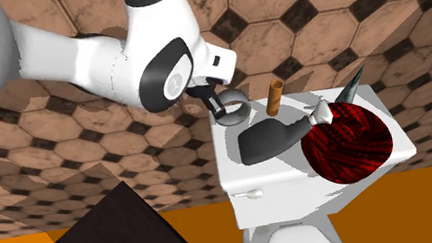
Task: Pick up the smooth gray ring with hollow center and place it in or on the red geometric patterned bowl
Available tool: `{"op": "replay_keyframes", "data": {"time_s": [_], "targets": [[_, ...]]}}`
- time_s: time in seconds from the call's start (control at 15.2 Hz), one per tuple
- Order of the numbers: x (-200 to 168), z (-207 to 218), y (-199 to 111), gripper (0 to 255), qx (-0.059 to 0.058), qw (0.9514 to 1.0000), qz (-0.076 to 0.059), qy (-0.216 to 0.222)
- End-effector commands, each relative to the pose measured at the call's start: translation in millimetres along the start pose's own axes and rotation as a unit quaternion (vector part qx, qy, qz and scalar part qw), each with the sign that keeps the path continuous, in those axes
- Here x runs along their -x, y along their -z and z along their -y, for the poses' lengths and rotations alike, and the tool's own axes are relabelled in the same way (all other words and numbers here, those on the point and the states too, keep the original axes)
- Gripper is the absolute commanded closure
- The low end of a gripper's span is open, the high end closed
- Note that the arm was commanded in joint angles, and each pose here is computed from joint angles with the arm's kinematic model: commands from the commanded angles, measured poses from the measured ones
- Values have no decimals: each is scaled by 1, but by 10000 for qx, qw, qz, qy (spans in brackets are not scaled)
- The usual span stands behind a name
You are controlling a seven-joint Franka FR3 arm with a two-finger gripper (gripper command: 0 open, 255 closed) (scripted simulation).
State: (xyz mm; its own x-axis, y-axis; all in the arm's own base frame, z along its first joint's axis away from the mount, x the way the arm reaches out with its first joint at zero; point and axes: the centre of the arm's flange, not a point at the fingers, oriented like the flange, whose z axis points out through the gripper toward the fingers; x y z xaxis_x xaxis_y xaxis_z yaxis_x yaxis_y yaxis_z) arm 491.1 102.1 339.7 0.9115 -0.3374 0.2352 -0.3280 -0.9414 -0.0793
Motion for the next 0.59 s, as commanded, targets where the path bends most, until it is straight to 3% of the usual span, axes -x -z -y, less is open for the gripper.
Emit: {"op": "replay_keyframes", "data": {"time_s": [0.0,0.53], "targets": [[-2,2,10,255,0,10000,3,0],[-12,6,51,255,0,10000,3,0]]}}
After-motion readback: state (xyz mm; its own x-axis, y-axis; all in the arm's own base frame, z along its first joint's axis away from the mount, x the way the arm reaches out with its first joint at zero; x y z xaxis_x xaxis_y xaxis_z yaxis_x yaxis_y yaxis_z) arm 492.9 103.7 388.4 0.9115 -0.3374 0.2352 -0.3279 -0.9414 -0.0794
